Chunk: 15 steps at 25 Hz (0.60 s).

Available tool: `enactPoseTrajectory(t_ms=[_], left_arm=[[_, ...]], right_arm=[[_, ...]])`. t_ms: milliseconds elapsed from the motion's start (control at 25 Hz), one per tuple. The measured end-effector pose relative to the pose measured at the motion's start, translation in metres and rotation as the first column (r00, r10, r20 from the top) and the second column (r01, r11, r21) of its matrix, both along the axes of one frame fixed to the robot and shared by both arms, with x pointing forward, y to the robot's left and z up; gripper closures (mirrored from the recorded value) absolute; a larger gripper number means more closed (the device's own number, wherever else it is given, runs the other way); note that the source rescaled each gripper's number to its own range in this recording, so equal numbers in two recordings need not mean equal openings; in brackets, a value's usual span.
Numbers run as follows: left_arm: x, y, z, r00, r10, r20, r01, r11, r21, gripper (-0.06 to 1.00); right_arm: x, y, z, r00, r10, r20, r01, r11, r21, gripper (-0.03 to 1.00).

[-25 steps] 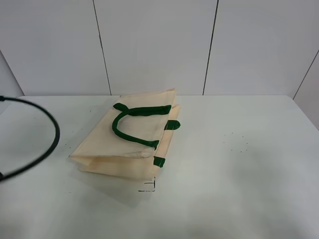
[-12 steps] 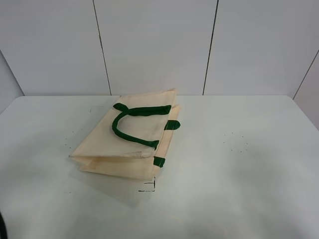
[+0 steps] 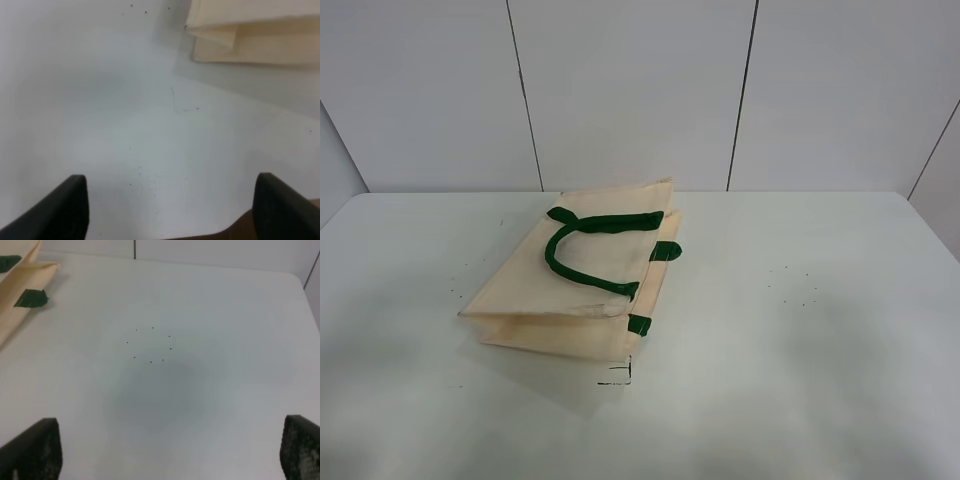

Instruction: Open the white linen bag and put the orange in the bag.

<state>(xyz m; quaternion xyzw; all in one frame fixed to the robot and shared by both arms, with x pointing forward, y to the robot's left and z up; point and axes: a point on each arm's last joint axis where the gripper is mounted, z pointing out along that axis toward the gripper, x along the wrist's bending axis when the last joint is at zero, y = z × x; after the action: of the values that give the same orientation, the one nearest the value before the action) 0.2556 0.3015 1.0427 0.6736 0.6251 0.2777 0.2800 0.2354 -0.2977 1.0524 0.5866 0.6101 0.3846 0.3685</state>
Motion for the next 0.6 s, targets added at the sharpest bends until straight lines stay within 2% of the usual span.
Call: enactPoseTrajectory(t_ms=[320,600], left_arm=[[-0.001,0.001,0.0,0.999,0.041,0.003,-0.041,0.999,-0.001,0.08],[-0.014,0.001,0.001,0.995,0.022,0.095,-0.021,1.0,-0.006,0.08]], right_arm=[[0.0,0.0,0.0,1.0,0.0,0.0,0.0,1.0,0.0,-0.03],[0.0,0.0,0.0,1.0,0.0,0.0,0.0,1.0,0.0,-0.03]])
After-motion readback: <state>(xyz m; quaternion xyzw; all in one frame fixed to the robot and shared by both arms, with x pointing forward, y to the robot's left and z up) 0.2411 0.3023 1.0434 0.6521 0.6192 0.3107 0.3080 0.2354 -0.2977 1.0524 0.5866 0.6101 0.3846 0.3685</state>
